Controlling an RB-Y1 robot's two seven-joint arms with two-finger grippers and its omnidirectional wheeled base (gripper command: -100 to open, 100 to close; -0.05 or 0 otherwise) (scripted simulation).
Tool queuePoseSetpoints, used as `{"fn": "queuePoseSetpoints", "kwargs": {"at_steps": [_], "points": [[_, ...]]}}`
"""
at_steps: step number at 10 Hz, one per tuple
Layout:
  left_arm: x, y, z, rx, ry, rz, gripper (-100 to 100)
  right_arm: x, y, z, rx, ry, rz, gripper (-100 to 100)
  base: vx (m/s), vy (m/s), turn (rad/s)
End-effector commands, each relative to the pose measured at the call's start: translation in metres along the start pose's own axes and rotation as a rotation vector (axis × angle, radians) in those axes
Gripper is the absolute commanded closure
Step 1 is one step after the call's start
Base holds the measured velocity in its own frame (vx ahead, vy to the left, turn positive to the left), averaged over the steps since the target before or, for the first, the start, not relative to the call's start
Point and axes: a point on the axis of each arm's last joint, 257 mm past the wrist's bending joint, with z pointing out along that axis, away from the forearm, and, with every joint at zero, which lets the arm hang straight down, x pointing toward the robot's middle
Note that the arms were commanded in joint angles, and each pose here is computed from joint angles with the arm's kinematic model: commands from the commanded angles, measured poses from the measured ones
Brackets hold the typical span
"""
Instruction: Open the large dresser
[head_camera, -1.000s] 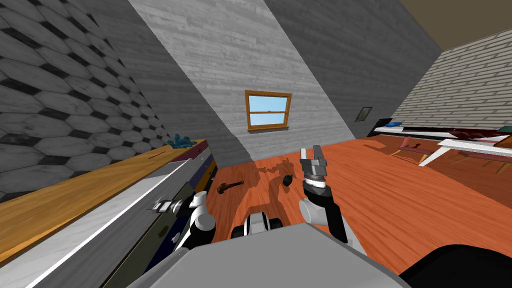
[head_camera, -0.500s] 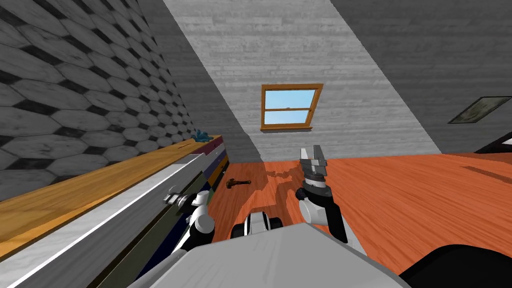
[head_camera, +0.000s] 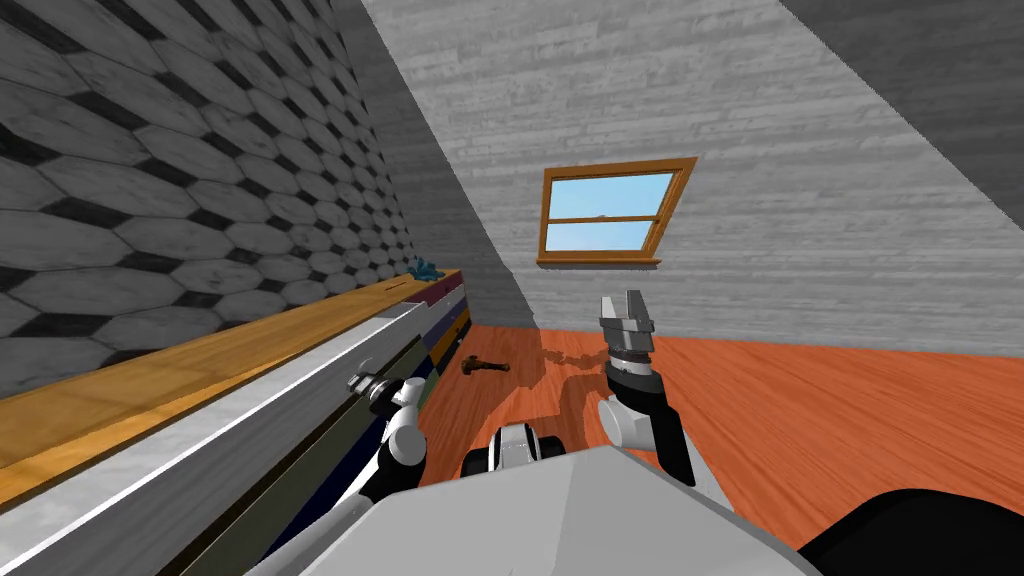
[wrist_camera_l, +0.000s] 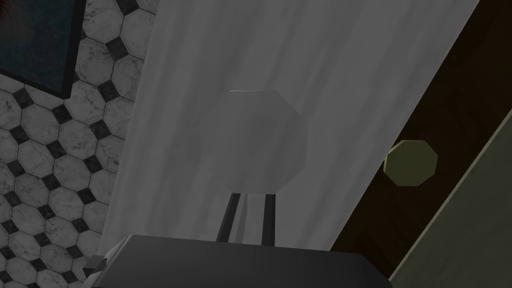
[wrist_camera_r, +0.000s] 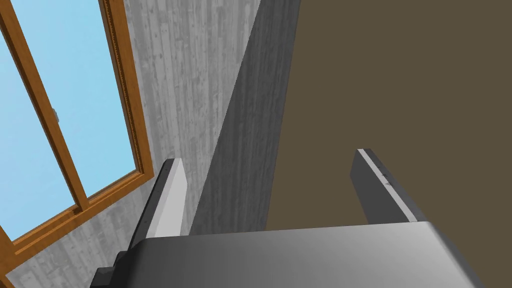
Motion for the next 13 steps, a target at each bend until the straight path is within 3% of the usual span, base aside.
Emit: {"fn": "queuePoseSetpoints", "kwargs": {"at_steps": [1,2,3,4,6,7,8,9,11,12,13], "points": [[0.032,-0.006,0.003,0.001,0.080,-0.030,100,0.000,0.000,0.000,0.000,0.000,0.000,0,0.032,-0.068,0.092],[0.051,0.003,0.000,-0.029,0.147,-0.026,100,0.000,0.000,0.000,0.000,0.000,0.000,0,0.082,-0.091,0.440],[0.058,0.002,-0.001,-0.027,0.163,-0.035,100,0.000,0.000,0.000,0.000,0.000,0.000,0,0.108,-0.108,0.350],[0.074,0.014,-0.005,-0.061,0.223,-0.020,100,0.000,0.000,0.000,0.000,0.000,0.000,0,0.128,-0.180,0.412],[0.082,0.012,-0.007,-0.060,0.243,-0.036,100,0.000,0.000,0.000,0.000,0.000,0.000,0,0.071,-0.116,0.262],[0.098,0.024,-0.013,-0.096,0.305,-0.020,100,0.000,0.000,0.000,0.000,0.000,0.000,0,0.075,-0.102,0.361],[0.104,0.023,-0.015,-0.096,0.319,-0.033,100,0.000,0.000,0.000,0.000,0.000,0.000,0,0.074,-0.147,0.343],[0.116,0.036,-0.022,-0.134,0.374,-0.009,100,0.000,0.000,0.000,0.000,0.000,0.000,0,0.095,-0.175,0.408],[0.123,0.036,-0.024,-0.136,0.391,-0.026,100,0.000,0.000,0.000,0.000,0.000,0.000,0,0.063,-0.125,0.292],[0.138,0.049,-0.034,-0.177,0.454,-0.006,100,0.000,0.000,0.000,0.000,0.000,0.000,0,0.036,-0.117,0.397],[0.139,0.049,-0.035,-0.179,0.458,-0.015,100,0.000,0.000,0.000,0.000,0.000,0.000,0,0.049,-0.146,0.337]]}}
